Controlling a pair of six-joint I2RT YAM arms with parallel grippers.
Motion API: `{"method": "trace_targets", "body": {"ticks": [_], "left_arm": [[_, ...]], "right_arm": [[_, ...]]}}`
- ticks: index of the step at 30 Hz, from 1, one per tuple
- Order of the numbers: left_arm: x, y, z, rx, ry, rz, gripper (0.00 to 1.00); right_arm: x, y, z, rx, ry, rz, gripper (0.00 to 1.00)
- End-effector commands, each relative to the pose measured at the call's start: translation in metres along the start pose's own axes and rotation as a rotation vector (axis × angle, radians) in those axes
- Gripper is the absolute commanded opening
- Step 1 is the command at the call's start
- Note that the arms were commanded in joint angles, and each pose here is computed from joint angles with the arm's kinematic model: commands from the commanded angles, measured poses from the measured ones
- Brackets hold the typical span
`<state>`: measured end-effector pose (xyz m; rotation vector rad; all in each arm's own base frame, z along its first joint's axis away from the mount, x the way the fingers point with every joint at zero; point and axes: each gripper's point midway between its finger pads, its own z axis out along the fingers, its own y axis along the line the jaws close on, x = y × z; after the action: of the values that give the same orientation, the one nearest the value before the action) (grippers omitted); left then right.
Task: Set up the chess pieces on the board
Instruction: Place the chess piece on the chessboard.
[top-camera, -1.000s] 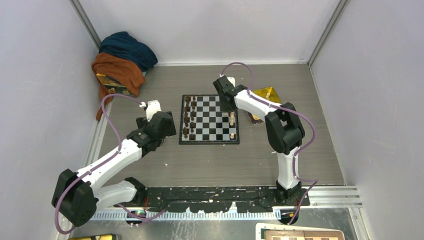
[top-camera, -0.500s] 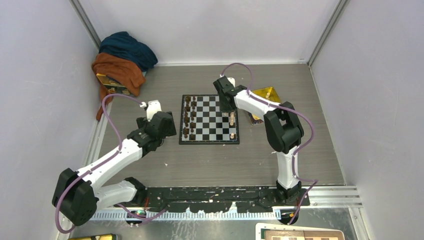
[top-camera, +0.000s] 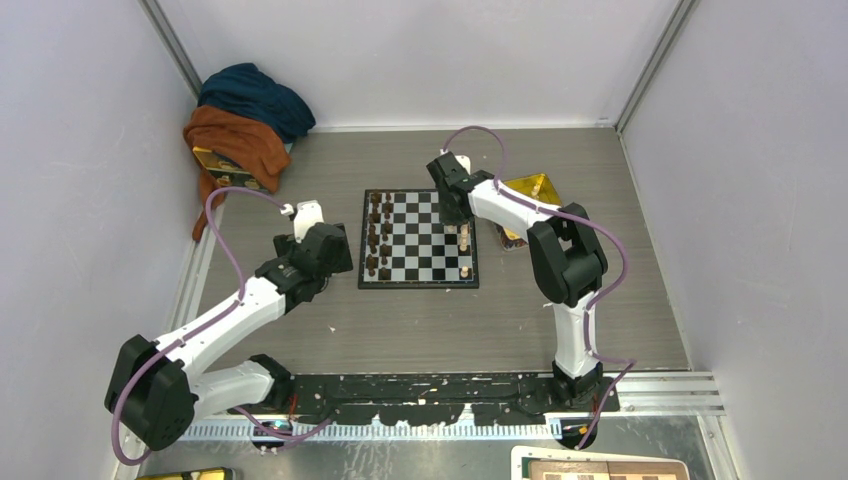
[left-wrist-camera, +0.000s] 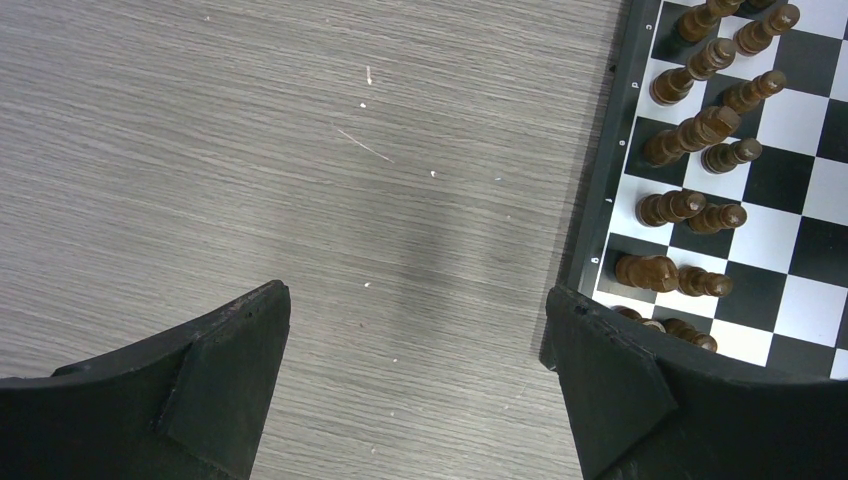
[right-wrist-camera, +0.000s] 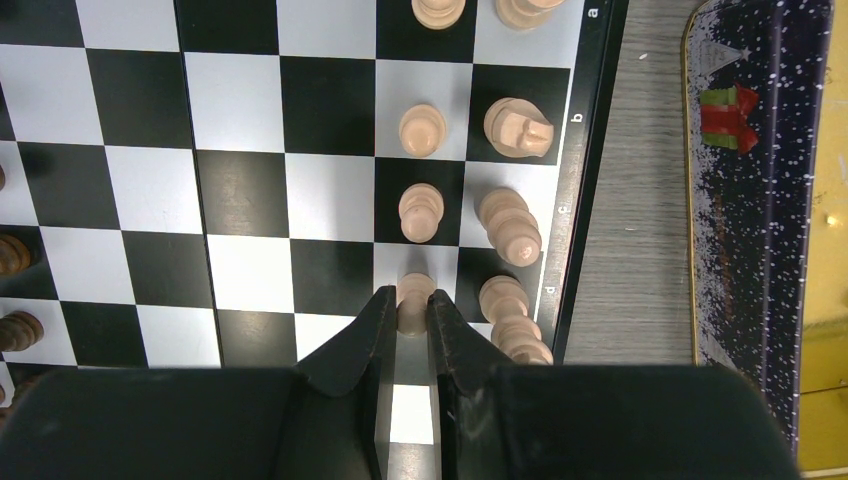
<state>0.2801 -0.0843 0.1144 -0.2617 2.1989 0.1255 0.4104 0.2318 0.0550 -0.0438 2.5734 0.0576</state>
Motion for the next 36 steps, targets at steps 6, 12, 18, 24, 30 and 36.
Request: {"method": "trace_targets", "body": {"ticks": [6,12,18,24,30,36], "left_arm": [[-0.021,-0.009,-0.003,0.023,-0.054,-0.027,1.0],[-0.021,-0.009,-0.002,0.021,-0.059,-0.027,1.0],[-0.021,-0.009,-0.002,0.023,-0.061,-0.03,1.0],[-0.021,-0.01,-0.002,0.025,-0.063,-0.032,1.0],[-0.025,-0.011,-0.002,0.024,-0.071,-0.039,1.0],[-0.026,-0.009,-0.003,0.021,-0.077,-0.046,1.0]], "right_arm": [[-0.016,0.005,-0.003,-0.015,-0.04,0.013,0.26],[-0.024,0.006,-0.007,-0.016,-0.053,0.007,0.29],[-0.033,0.004,-0.016,-0.008,-0.075,0.003,0.3],[-0.05,0.005,-0.038,-0.017,-0.117,-0.005,0.3],[-0.079,-0.003,-0.068,-0.013,-0.206,0.023,0.32],[-0.115,-0.058,-0.076,0.073,-0.274,0.149,0.35]]}}
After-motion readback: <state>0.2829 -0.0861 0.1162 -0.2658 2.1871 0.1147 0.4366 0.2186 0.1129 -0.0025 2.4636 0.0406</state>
